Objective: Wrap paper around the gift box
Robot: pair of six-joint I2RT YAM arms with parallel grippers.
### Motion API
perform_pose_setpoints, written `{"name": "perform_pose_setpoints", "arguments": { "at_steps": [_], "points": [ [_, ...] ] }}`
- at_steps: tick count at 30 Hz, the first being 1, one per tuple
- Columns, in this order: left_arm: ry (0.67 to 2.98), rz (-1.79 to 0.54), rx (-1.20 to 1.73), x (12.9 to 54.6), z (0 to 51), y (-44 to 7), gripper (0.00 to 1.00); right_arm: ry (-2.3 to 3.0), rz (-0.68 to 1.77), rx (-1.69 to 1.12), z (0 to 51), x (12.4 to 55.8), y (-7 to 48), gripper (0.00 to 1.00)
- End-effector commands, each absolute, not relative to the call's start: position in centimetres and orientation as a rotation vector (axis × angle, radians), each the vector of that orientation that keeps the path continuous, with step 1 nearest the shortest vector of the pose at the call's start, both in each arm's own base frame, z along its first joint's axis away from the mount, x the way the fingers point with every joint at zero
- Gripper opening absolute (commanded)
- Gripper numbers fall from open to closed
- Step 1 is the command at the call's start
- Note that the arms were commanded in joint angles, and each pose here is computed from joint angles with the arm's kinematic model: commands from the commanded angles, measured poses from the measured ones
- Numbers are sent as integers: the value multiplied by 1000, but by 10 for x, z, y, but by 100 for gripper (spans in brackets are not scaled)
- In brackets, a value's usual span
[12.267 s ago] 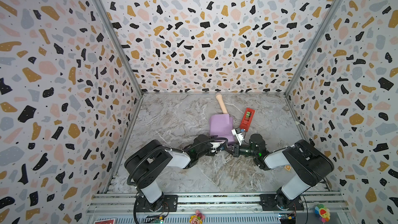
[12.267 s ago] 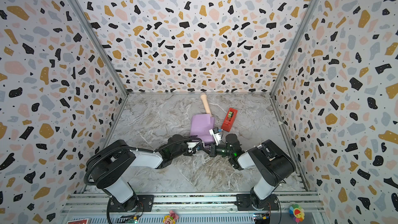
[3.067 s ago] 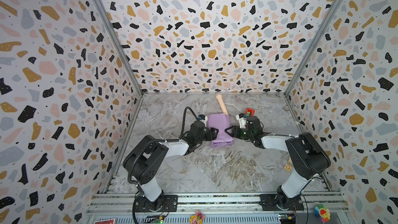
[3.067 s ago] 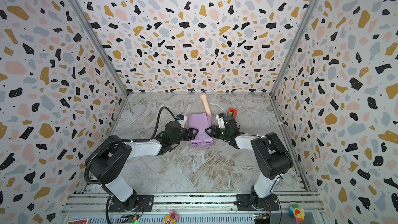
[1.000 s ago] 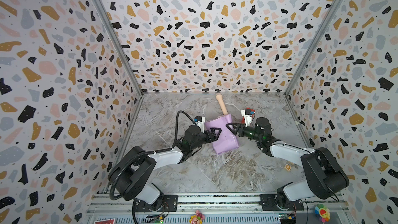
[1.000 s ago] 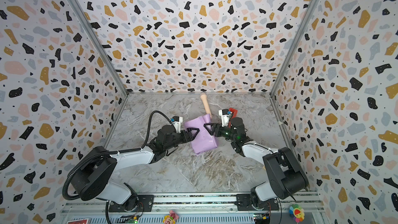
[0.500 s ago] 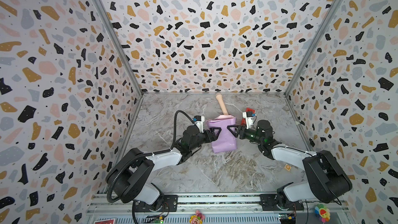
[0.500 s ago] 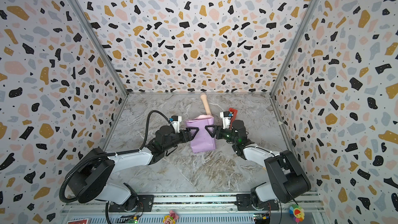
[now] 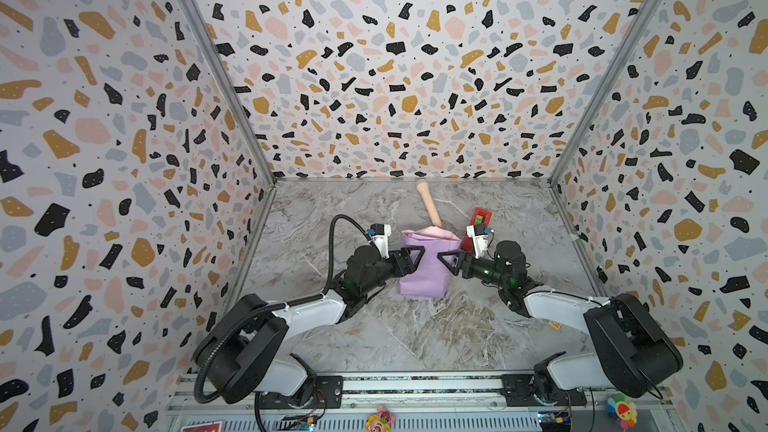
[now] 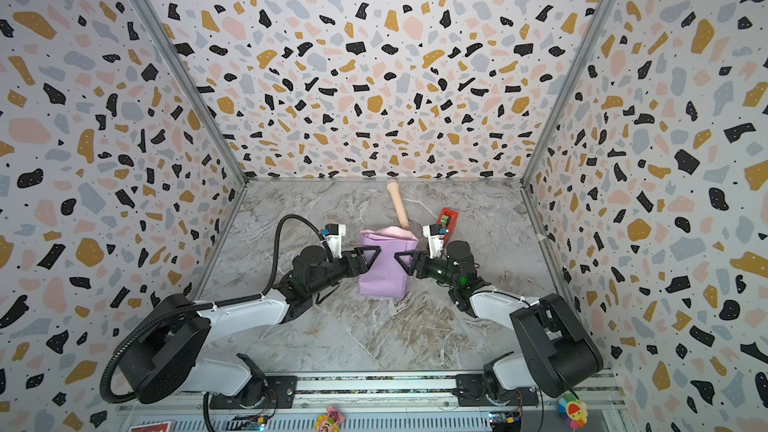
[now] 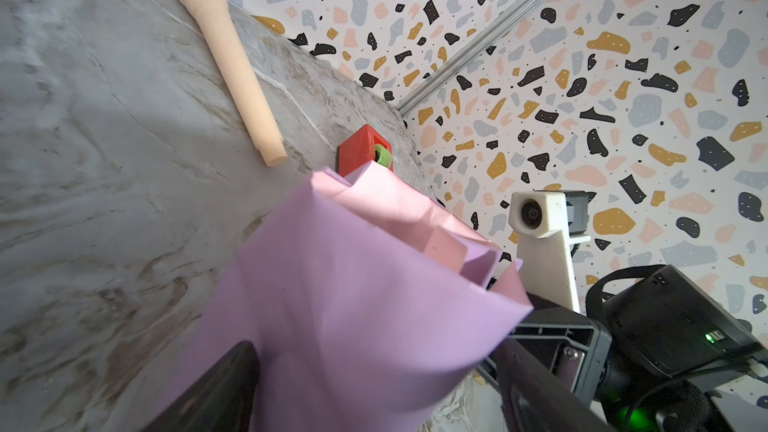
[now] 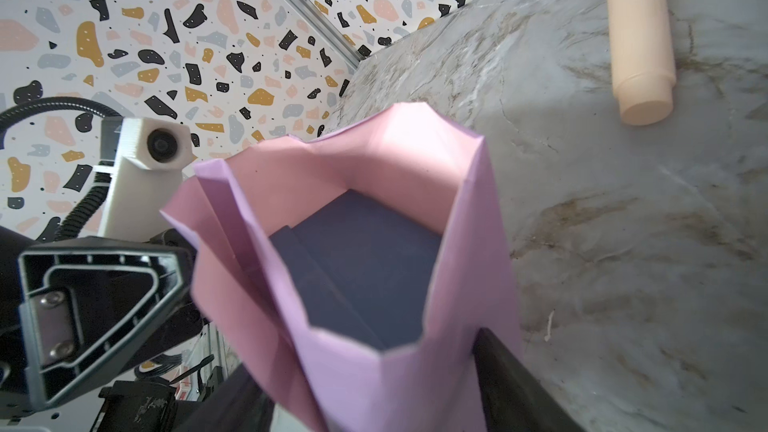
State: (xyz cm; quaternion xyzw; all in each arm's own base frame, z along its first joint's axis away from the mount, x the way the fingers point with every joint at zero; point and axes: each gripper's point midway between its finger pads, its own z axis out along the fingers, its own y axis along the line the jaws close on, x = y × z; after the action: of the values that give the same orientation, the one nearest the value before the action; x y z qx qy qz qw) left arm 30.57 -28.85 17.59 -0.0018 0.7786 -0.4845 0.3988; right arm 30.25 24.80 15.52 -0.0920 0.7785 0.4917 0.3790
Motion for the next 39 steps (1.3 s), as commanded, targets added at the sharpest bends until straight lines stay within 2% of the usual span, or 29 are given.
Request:
{"name": "perform_pose_setpoints", "arguments": {
  "at_steps": [1,22,30,35,39],
  "points": [
    [1886,-1345,123,287,202,-306,87,1888,1378,-379,185,280,269,73],
    [1961,-1215,148,262,169,-279,83,1810,1299,-467,184,256,269,70],
    [1957,-1233,123,256,168,-277,79,1916,1228,-373,169,259,275,63],
    [1959,-1225,75,258,166,-273,76,2042,1139,-279,144,265,270,54],
    [1972,-1169,-5,264,158,-262,80,2102,1062,-258,128,263,264,51]
  ]
}}
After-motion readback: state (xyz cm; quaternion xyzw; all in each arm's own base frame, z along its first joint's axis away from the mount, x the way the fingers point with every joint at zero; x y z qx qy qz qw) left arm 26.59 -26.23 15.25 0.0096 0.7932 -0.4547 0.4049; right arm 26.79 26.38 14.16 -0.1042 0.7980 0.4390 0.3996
